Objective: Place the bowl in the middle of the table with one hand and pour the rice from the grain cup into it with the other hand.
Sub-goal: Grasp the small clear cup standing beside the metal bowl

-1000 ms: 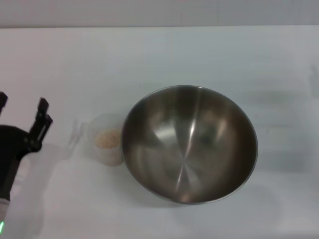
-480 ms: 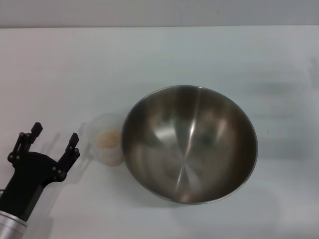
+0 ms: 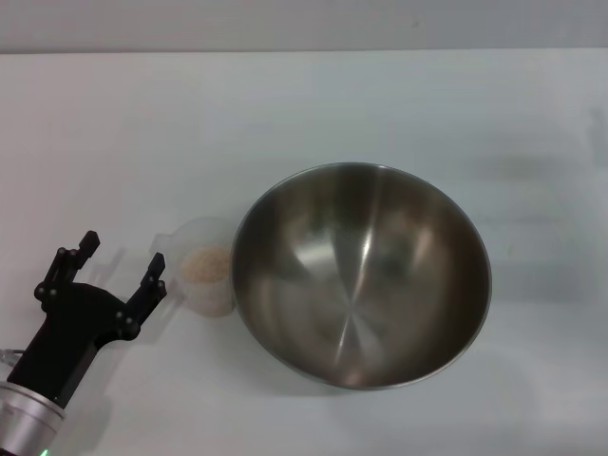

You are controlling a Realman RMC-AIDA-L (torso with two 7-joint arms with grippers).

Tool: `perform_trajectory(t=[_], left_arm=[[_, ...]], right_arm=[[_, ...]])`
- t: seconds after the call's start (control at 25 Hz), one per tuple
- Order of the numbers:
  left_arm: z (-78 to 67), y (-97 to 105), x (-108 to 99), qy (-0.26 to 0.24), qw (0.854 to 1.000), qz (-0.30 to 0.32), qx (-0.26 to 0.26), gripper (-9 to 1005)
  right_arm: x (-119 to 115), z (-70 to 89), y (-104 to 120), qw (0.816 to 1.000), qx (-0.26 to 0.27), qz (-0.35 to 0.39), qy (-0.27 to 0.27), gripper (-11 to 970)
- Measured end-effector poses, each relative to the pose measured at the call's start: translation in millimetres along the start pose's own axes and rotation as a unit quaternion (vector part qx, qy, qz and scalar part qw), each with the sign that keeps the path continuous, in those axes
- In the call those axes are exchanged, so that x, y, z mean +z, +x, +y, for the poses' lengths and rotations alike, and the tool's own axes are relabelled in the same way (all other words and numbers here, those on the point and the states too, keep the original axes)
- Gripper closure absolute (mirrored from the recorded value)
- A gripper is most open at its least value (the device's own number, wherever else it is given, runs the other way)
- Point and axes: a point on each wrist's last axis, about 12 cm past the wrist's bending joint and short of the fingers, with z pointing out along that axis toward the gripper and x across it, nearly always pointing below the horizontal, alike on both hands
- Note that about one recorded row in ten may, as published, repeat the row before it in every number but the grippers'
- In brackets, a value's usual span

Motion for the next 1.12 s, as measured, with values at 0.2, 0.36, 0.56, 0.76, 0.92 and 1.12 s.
perform_trajectory(t=[0.2, 0.36, 0.56, 0.76, 0.92, 1.12], left_arm=[[2.2, 0.4, 6.6, 0.003, 1.000, 0.007, 0.005, 244], [4.3, 0.0, 9.9, 0.005, 1.000, 0.008, 0.011, 245], [5.5, -1.5, 16.8, 0.009, 1.000, 0.008, 0.014, 247], [6.5, -1.1, 21.5, 0.009, 1.000, 0.014, 0.017, 248], [7.3, -0.6, 21.4, -0.003, 1.000, 0.015, 0.017, 249], [8.0, -0.7, 20.6, -0.013, 1.000, 0.014, 0.012, 251]], right_arm=[[-0.4, 0.8, 0.5, 1.000, 0.001, 0.000, 0.000, 490], [-1.3, 1.9, 1.5, 1.000, 0.003, 0.002, 0.001, 490], [-1.5, 2.4, 3.0, 1.000, 0.003, 0.007, 0.003, 490], [-0.9, 2.9, 4.2, 1.000, 0.005, 0.011, 0.004, 490], [1.3, 4.6, 4.3, 1.000, 0.008, 0.010, 0.002, 490], [1.7, 4.8, 5.5, 1.000, 0.009, 0.015, 0.003, 490]])
